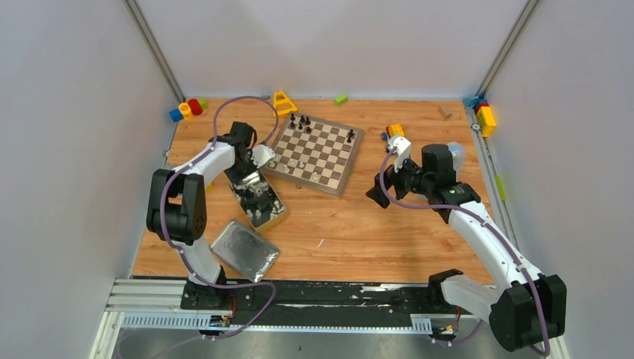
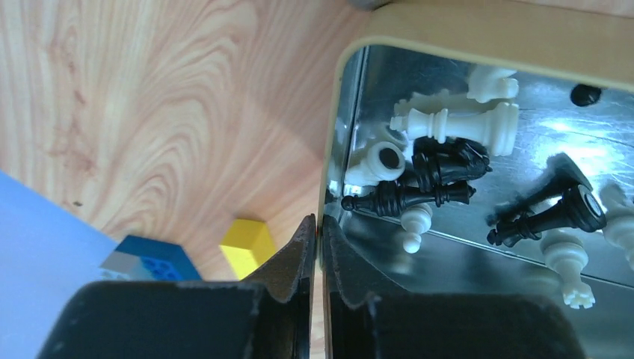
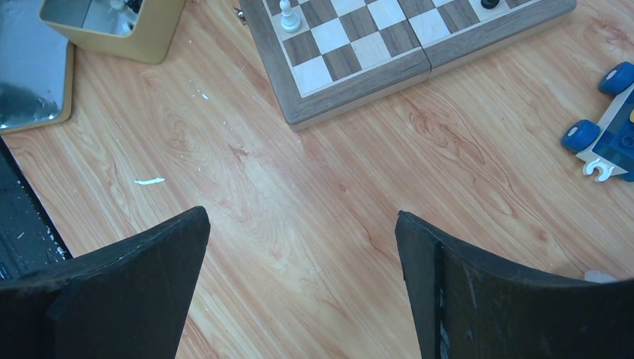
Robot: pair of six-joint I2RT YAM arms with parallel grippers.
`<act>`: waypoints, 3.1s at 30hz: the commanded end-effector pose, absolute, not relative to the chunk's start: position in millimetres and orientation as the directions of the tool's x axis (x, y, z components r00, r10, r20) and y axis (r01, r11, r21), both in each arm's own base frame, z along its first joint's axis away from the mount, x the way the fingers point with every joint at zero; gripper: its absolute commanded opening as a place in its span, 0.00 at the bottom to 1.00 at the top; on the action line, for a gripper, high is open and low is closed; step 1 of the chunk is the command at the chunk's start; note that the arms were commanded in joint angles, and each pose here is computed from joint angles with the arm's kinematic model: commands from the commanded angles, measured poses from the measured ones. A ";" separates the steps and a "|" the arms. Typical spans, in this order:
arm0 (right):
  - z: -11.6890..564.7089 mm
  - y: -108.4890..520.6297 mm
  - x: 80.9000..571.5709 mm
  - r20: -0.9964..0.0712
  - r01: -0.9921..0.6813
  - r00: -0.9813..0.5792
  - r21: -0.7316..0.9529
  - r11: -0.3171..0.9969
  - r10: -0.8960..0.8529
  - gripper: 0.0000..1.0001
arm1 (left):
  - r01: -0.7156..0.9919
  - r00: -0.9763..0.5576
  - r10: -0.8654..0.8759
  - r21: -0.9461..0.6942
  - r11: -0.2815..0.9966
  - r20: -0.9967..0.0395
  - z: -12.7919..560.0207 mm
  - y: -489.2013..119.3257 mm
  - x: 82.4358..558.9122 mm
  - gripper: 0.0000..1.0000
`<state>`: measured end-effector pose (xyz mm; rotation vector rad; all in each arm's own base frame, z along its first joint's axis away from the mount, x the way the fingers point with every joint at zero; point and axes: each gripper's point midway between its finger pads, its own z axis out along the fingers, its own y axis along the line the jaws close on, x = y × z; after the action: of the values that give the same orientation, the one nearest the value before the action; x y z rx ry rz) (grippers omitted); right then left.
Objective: Set up the chess pieces on the board
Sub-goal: Move the storage box to the center of the board, then move the lid to the center of the board, then move the chessboard to the center of the board.
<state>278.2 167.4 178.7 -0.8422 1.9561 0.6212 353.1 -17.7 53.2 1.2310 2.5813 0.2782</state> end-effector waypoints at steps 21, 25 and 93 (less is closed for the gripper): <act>191.1 172.2 277.4 -0.902 -0.791 -0.294 0.044 0.611 -0.315 0.97 | 0.530 -0.725 0.641 0.390 0.753 -0.253 109.7 62.6 314.4 0.98; 190.7 172.3 278.1 -0.902 -0.791 -0.295 0.045 0.611 -0.316 0.97 | 0.606 -0.697 0.663 0.270 0.748 -0.272 95.2 40.0 260.0 0.98; 93.3 220.6 417.6 -0.683 -0.503 -0.710 0.322 0.802 -0.171 0.93 | 0.397 -0.788 0.024 -0.478 0.783 -0.615 136.2 -111.9 528.0 0.98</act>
<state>392.6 210.8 80.8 -0.6335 2.3494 0.6135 516.3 -76.6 138.6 0.3953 2.3739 -0.5879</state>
